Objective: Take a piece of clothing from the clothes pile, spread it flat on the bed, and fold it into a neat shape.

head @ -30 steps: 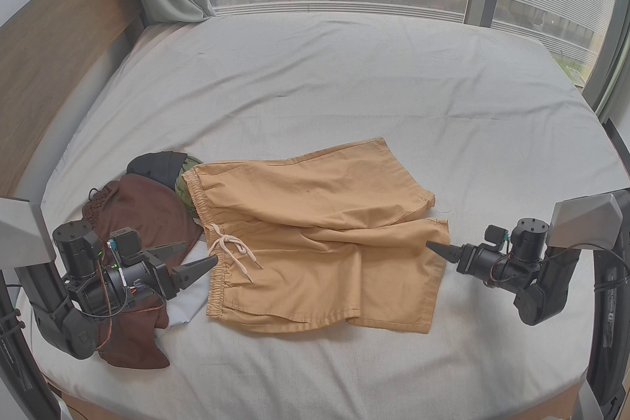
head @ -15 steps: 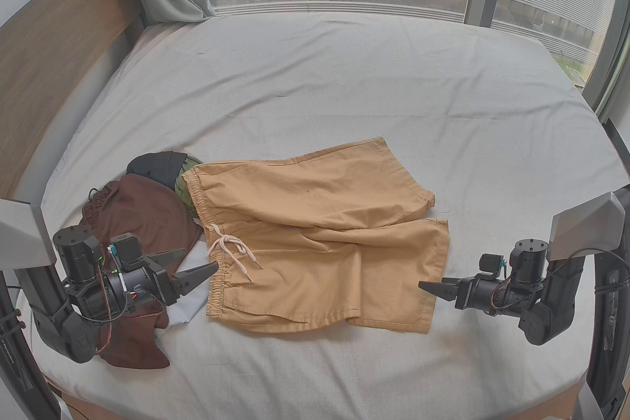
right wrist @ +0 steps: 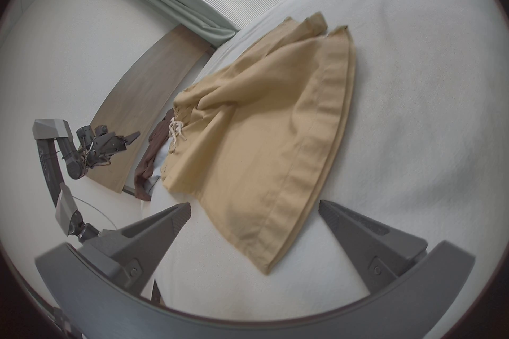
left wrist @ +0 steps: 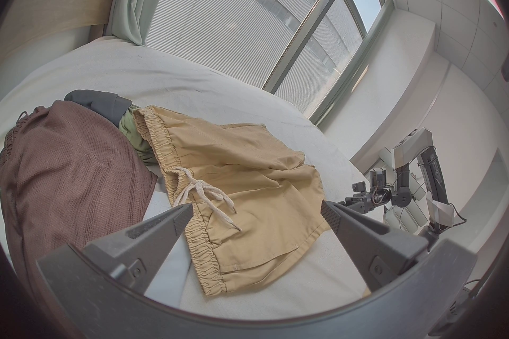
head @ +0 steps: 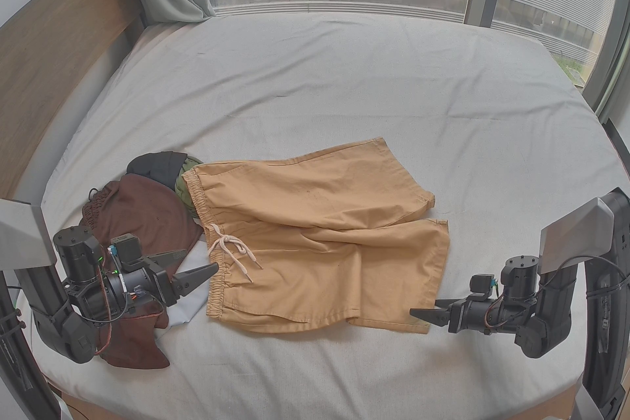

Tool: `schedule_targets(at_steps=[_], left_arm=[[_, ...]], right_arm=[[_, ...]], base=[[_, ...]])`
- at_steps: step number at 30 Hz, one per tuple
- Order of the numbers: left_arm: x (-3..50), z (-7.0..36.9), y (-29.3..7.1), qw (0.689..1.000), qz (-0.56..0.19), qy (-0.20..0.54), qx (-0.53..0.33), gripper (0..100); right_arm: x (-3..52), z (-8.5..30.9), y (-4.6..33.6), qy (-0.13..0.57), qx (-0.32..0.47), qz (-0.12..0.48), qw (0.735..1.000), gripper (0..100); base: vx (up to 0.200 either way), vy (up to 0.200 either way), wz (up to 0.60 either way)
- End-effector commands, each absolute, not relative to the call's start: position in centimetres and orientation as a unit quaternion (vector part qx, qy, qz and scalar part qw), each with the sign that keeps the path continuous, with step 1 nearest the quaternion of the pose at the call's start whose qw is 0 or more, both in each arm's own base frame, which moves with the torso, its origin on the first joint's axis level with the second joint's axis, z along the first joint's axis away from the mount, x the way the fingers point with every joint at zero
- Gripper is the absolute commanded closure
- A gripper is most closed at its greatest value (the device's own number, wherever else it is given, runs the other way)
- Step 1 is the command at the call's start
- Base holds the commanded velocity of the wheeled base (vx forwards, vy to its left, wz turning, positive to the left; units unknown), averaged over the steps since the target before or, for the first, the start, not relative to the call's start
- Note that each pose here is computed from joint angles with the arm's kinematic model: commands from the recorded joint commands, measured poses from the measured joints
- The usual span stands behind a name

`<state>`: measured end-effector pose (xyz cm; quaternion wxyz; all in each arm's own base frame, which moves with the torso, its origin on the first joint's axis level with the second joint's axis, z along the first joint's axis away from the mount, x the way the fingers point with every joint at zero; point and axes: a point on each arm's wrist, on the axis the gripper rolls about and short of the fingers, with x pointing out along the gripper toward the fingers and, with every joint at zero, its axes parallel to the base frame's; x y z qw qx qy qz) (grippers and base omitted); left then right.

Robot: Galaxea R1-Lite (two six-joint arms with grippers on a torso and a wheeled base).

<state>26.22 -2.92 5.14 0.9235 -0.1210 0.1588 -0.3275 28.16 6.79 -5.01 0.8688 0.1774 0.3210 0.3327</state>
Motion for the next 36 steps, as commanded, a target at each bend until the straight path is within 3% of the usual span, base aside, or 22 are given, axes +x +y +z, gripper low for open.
schedule_targets(at_steps=[1, 8, 22, 23, 36], left_arm=[[26.2, 5.1, -2.9, 0.923, -0.327, 0.16, -0.122, 0], [26.3, 5.0, -2.9, 0.923, -0.327, 0.162, -0.122, 0], [26.3, 4.9, -2.9, 0.923, -0.327, 0.163, -0.122, 0], [26.3, 4.9, -2.9, 0.923, -0.327, 0.163, -0.122, 0], [26.3, 4.7, -2.9, 0.922, -0.326, 0.167, -0.124, 0]], right_arm=[[27.2, -5.8, 7.3, 0.348, 0.18, 0.344, 0.853, 0], [26.7, -6.9, 8.1, 0.369, 0.181, 0.355, 0.84, 0], [27.2, -6.7, 7.9, 0.361, 0.184, 0.352, 0.844, 0], [27.2, -6.7, 7.9, 0.36, 0.184, 0.351, 0.845, 100], [27.8, -6.5, 7.8, 0.347, 0.182, 0.349, 0.851, 100]], base=[[0.0, 0.0, 0.0], [0.0, 0.0, 0.0], [0.0, 0.0, 0.0], [0.0, 0.0, 0.0], [0.0, 0.0, 0.0]])
